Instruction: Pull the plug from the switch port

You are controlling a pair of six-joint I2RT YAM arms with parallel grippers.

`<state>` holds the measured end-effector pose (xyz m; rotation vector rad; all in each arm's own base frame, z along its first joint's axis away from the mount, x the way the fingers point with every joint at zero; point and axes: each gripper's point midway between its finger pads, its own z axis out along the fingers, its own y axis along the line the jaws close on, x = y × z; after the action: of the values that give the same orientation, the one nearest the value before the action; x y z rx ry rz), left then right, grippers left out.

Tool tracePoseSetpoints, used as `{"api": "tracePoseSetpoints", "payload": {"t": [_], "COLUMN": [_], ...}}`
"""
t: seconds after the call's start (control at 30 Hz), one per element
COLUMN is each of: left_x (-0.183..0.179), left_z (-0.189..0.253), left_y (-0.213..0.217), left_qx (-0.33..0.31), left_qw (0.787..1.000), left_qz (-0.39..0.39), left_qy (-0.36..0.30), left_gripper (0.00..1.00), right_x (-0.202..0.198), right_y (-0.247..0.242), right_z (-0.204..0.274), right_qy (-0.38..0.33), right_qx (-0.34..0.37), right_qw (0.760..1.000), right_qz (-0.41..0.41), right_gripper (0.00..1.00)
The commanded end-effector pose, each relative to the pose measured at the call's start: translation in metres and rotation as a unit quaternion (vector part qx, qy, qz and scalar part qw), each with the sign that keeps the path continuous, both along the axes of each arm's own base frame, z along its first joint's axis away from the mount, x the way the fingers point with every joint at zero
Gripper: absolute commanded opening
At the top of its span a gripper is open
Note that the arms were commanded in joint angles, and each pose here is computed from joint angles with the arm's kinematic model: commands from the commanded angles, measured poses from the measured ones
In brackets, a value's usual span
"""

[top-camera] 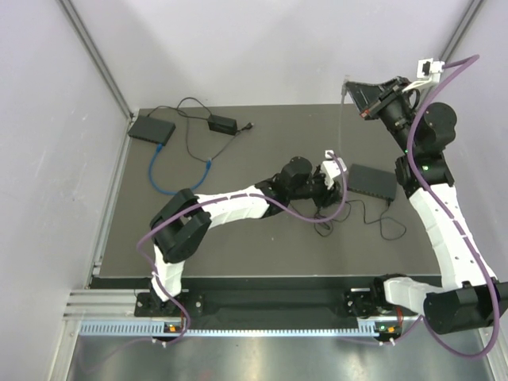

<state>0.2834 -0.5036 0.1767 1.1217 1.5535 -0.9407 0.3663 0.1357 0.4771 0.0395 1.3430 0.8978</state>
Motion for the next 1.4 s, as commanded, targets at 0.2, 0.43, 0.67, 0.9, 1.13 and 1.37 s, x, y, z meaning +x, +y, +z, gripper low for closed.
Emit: {"api": "tracePoseSetpoints", "payload": {"t": [0.2, 0.43, 0.67, 0.9, 1.13, 1.37], "left_x": [0.008, 0.012, 0.019, 0.011, 0.033, 0.026], "left_z": [-0.058, -0.062, -0.068, -0.092, -0.083, -0.044], "left_y": [0.004, 0.007, 0.000, -0.009, -0.006, 0.001], "left_qx": [0.042, 0.052, 0.029, 0.037, 0.028, 0.017], "left_qw": [0.997, 0.994, 0.994, 0.992, 0.997, 0.998], "left_qz": [-0.062, -0.076, -0.074, -0.111, -0.040, -0.029], "left_qy": [-0.001, -0.051, -0.078, -0.051, -0.061, -0.051], "left_gripper": [0.62, 0.65, 0.65, 0.41, 0.00, 0.00], "right_x": [-0.056, -0.063, -0.072, -0.075, -0.073, -0.067], "right_y": [-0.010, -0.008, -0.003, -0.005, -0.006, -0.009], "right_z": [0.085, 0.096, 0.104, 0.110, 0.106, 0.091], "right_qy": [-0.079, -0.078, -0.083, -0.089, -0.085, -0.086], "right_qx": [0.025, 0.048, 0.064, 0.071, 0.071, 0.038], "right_qw": [0.997, 0.995, 0.993, 0.992, 0.992, 0.995], "right_qz": [0.003, 0.028, 0.053, 0.054, 0.053, 0.034], "right_gripper": [0.00, 0.00, 0.00, 0.00, 0.00, 0.00]}}
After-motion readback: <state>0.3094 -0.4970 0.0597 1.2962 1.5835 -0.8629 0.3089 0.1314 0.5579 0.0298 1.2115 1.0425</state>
